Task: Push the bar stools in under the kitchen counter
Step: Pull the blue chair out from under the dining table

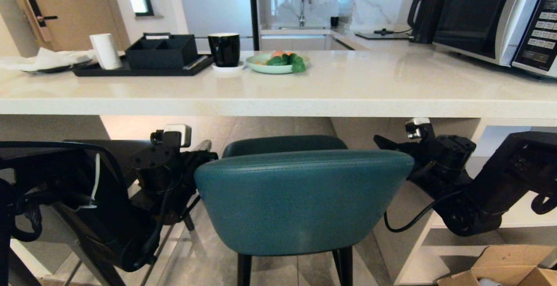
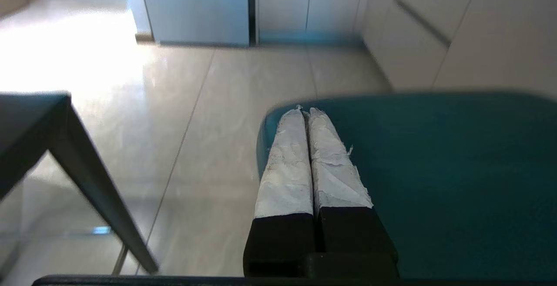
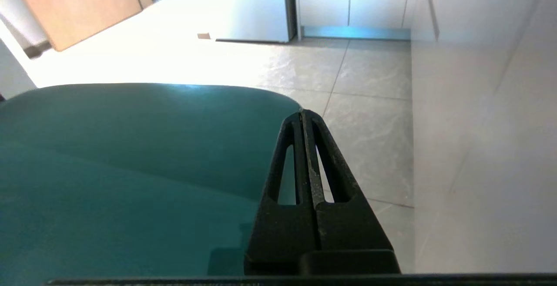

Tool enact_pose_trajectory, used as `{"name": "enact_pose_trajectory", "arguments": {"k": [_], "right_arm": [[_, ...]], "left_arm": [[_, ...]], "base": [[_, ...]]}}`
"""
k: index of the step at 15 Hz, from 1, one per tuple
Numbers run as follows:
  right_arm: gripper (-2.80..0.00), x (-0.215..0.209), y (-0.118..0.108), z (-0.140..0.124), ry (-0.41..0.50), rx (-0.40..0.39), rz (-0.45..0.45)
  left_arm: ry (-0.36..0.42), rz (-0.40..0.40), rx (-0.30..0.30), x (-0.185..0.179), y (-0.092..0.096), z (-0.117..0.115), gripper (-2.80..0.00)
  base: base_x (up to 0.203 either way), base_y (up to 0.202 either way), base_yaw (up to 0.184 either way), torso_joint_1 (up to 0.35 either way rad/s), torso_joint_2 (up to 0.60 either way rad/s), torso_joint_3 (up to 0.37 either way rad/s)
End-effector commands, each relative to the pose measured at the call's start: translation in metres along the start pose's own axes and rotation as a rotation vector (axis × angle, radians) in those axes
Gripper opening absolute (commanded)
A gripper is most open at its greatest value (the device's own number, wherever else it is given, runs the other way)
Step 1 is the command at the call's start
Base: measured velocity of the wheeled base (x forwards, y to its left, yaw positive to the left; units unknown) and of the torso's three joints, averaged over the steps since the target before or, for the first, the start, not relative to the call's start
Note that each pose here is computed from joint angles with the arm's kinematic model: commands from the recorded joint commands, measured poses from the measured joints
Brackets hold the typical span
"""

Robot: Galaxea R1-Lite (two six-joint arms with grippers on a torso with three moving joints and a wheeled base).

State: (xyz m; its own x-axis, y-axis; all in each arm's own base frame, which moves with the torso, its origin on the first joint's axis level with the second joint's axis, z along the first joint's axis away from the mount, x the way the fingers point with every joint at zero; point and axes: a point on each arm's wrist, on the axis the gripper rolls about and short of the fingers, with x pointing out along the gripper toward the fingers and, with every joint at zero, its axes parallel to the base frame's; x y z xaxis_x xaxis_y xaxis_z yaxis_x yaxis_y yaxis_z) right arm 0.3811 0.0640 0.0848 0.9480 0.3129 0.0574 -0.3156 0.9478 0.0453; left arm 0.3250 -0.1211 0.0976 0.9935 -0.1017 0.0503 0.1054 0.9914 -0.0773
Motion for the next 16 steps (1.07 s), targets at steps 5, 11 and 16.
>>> {"name": "enact_pose_trajectory", "arguments": {"k": [5,11,16], "right_arm": [[-2.8,-0.007,0.027,0.004,-0.007,0.002,0.007],[-2.8,-0.033,0.034,0.007,0.019,0.004,0.016],[-2.8,-0.046,0.055,0.013,0.027,0.003,0.009]], "left_arm": [[0.05,-0.019,0.014,-0.012,-0.004,-0.01,-2.8],[0.077,-0.013,0.023,-0.017,0.0,-0.014,-2.8],[0.073,0.008,0.044,-0.013,0.007,-0.015,-2.8]], "base": [[0.0,0.0,0.0,0.0,0.0,0.0],[0.0,0.0,0.0,0.0,0.0,0.0],[0.0,0.0,0.0,0.0,0.0,0.0]]}}
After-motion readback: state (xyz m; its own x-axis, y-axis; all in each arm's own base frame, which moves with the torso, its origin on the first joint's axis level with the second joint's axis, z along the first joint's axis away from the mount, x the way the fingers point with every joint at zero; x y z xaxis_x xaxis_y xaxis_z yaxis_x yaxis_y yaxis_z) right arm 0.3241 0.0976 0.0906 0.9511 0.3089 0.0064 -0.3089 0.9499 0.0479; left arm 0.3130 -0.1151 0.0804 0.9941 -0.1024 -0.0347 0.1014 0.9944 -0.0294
